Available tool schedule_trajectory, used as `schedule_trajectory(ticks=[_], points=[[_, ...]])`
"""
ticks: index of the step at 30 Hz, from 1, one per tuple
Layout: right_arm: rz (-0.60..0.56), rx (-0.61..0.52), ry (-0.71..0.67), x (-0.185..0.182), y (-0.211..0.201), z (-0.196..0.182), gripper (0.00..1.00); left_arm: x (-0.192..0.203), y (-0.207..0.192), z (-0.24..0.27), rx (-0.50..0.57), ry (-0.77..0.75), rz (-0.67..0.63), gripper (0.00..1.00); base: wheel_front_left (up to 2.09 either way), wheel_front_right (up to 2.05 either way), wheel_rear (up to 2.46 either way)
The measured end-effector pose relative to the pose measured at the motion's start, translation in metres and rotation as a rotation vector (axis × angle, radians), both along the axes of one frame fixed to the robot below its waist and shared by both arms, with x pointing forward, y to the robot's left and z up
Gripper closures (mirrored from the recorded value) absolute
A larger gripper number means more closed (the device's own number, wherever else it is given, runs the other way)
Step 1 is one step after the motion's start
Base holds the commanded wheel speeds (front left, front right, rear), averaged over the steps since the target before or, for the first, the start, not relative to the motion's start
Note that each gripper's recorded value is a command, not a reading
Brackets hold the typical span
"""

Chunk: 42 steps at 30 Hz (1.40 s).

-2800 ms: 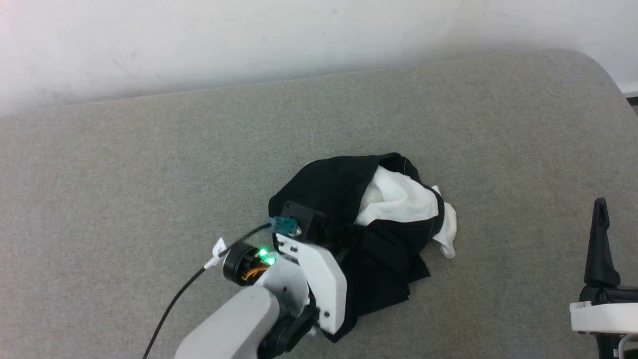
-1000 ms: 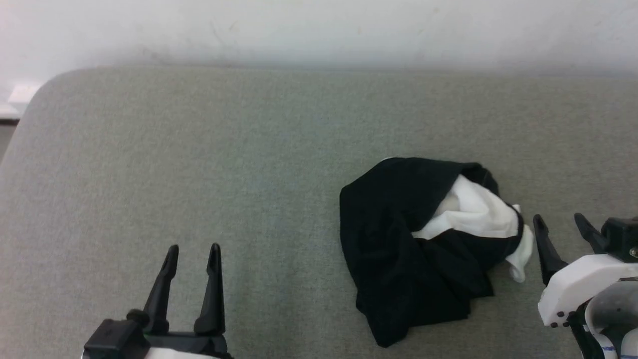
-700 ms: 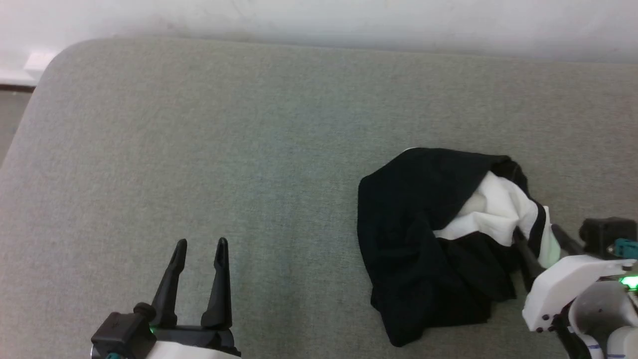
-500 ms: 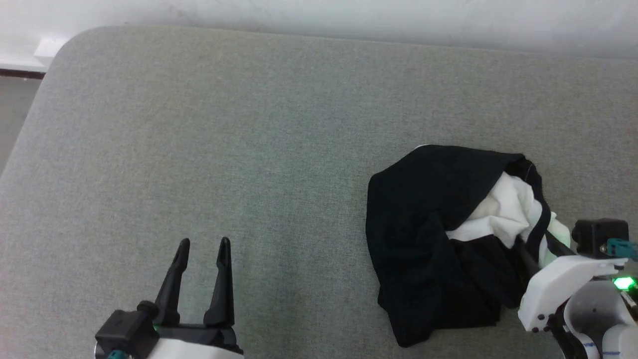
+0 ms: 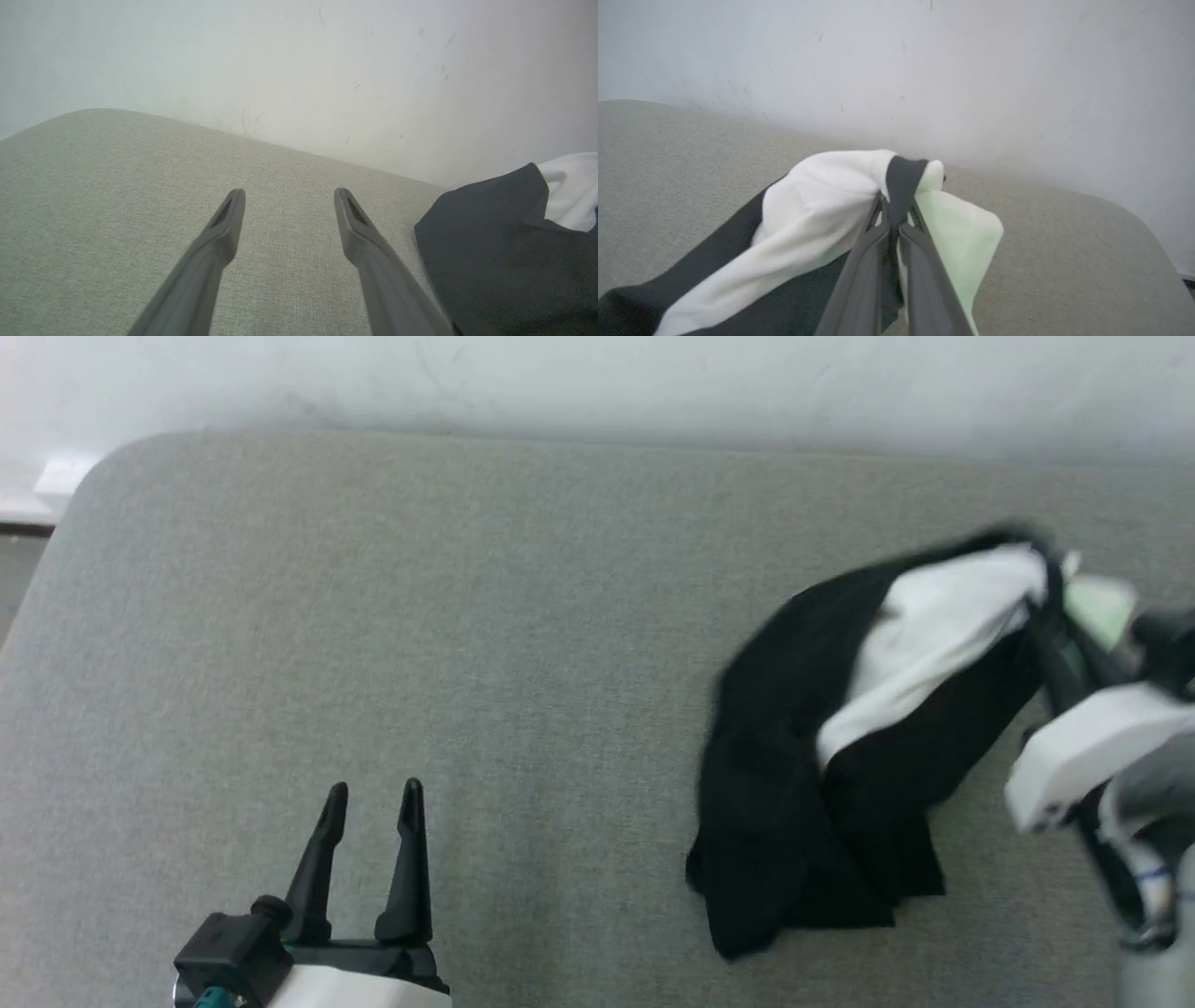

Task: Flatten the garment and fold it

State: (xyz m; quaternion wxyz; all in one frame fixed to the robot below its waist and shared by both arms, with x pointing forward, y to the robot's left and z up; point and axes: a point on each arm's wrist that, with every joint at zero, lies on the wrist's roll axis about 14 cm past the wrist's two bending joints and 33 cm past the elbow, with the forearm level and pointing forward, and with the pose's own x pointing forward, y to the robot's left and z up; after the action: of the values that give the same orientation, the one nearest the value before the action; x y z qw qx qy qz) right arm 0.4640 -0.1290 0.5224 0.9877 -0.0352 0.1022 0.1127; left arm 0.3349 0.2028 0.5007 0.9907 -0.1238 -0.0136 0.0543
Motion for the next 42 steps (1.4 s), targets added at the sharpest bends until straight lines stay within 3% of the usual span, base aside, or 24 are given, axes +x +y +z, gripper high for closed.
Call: schedule_trajectory(ticks=[5, 9, 14, 18, 21, 22, 23, 24, 27, 33, 36, 42], points=[[-0.056, -0.057, -0.160, 0.007, -0.029, 0.064, 1.00, 0.001, -0.006, 0.009, -0.001, -0.034, -0.023, 0.00, 0.00, 0.00, 0.00], [-0.143, -0.084, -0.168, -0.003, -0.062, 0.077, 1.00, 0.001, -0.011, 0.015, -0.005, -0.055, -0.041, 0.00, 0.00, 0.00, 0.00], [-0.235, -0.076, 0.044, -0.038, -0.090, 0.010, 1.00, -0.003, -0.011, 0.010, -0.008, -0.034, -0.040, 0.00, 0.00, 0.00, 0.00], [-0.267, -0.033, 0.254, -0.080, -0.095, -0.056, 1.00, -0.002, -0.009, 0.006, -0.011, -0.021, -0.036, 0.00, 0.00, 0.00, 0.00], [-0.281, -0.010, 0.348, -0.106, -0.097, -0.086, 1.00, -0.001, -0.009, 0.005, -0.007, -0.016, -0.041, 0.00, 0.00, 0.00, 0.00], [-0.285, -0.007, 0.362, -0.111, -0.098, -0.091, 0.87, -0.001, -0.010, 0.005, -0.006, -0.014, -0.045, 0.00, 0.00, 0.00, 0.00], [-0.288, -0.003, 0.371, -0.117, -0.099, -0.095, 0.12, 0.000, -0.012, 0.005, -0.006, -0.014, -0.052, 0.00, 0.00, 0.00, 0.00], [-0.290, -0.001, 0.365, -0.117, -0.099, -0.094, 0.00, 0.000, -0.012, 0.006, -0.006, -0.017, -0.055, 0.00, 0.00, 0.00, 0.00], [-0.286, 0.005, 0.314, -0.113, -0.098, -0.081, 0.00, -0.001, -0.015, 0.010, -0.006, -0.029, -0.065, 0.00, 0.00, 0.00, 0.00], [-0.193, 0.023, 0.117, -0.086, -0.067, -0.015, 0.00, -0.007, -0.020, 0.017, -0.011, -0.048, -0.078, 0.00, 0.00, 0.00, 0.00], [-0.104, 0.013, 0.137, -0.082, -0.040, -0.011, 0.00, -0.013, -0.017, 0.015, -0.016, -0.043, -0.064, 0.00, 0.00, 0.00, 0.00], [0.075, -0.013, 0.289, -0.086, 0.011, -0.039, 0.00, -0.025, -0.005, 0.010, -0.018, -0.023, -0.017, 0.00, 0.00, 0.00, 0.00]])
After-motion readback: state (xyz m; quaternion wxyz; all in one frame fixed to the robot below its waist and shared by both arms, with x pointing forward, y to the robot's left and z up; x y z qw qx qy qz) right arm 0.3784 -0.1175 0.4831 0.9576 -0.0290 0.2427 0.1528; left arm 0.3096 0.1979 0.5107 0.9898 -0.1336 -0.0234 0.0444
